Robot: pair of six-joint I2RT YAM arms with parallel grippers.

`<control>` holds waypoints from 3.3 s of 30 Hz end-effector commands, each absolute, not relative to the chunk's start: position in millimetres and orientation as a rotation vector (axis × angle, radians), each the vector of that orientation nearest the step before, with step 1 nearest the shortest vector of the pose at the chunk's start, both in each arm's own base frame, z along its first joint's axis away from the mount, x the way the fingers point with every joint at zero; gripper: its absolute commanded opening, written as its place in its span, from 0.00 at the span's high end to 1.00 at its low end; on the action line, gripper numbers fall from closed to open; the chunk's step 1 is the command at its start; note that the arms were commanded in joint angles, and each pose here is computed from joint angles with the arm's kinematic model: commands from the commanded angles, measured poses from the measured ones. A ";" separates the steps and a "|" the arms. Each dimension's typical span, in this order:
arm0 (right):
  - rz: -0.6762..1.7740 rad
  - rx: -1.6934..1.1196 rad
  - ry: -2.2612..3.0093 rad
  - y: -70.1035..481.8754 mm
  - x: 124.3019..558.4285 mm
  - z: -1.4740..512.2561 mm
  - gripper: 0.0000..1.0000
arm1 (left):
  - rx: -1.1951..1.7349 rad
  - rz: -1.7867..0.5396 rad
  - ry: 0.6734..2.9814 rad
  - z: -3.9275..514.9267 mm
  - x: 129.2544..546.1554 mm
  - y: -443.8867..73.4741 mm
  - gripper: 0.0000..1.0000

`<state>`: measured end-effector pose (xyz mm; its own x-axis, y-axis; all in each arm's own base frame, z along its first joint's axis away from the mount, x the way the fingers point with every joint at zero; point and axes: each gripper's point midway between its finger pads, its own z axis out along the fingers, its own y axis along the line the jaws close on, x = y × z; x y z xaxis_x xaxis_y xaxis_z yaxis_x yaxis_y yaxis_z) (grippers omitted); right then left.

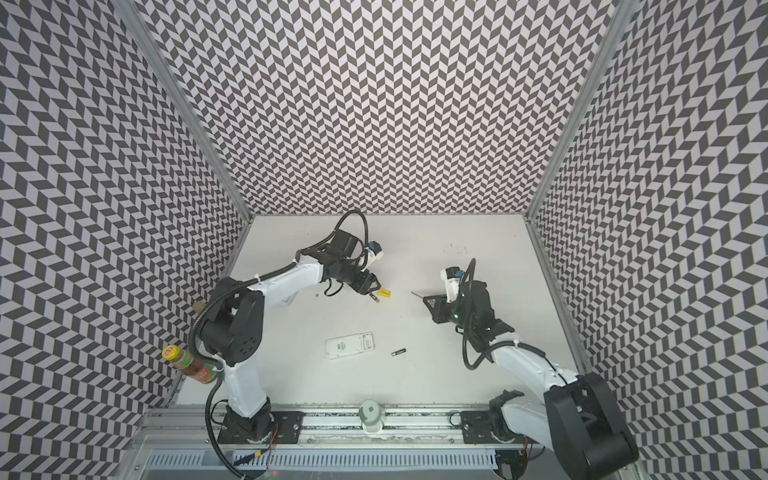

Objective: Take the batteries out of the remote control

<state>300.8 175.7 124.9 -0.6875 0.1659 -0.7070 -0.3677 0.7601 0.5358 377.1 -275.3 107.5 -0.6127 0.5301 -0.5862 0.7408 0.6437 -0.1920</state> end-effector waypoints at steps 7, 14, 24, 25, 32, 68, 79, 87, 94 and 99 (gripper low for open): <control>0.804 -0.101 2.079 167.9 318.6 134.4 0.99 | 1.033 -0.482 2.224 140.8 352.8 -248.6 0.32; 0.745 -0.045 2.078 167.2 330.8 124.3 0.98 | 1.197 -0.486 2.055 145.7 309.0 -236.4 0.20; 0.646 0.050 2.097 185.1 347.0 102.9 0.97 | 1.300 -0.436 1.915 136.3 276.3 -204.8 0.14; 0.628 0.055 2.101 186.9 347.3 100.4 0.96 | 1.303 -0.437 1.911 134.9 273.9 -201.9 0.13; 0.594 0.076 2.123 197.9 348.9 85.0 0.86 | 1.392 -0.384 1.883 122.9 259.7 -183.5 0.08; 0.520 -0.196 1.868 185.3 308.4 162.2 0.53 | 1.728 -0.386 1.862 35.6 200.5 -174.3 0.06; 0.518 -0.435 1.596 184.0 269.1 236.9 0.40 | 1.756 -0.370 1.916 18.2 196.4 -173.6 0.24; 0.469 -0.520 1.508 180.3 255.3 258.3 0.39 | 1.770 -0.371 1.944 12.2 193.9 -174.1 0.35; 0.462 -0.496 1.538 177.9 258.5 250.6 0.39 | 1.596 -0.231 2.034 15.3 226.2 -164.1 0.56; 0.441 -0.445 1.564 171.9 264.1 245.0 0.39 | 1.385 -0.119 2.102 26.0 261.2 -149.7 0.67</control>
<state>261.0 175.8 244.4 -0.0453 -0.0280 -0.9986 -0.5614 0.8275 0.0023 234.2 -166.9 24.4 -0.1791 0.8131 -0.5539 0.9266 0.3287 0.1829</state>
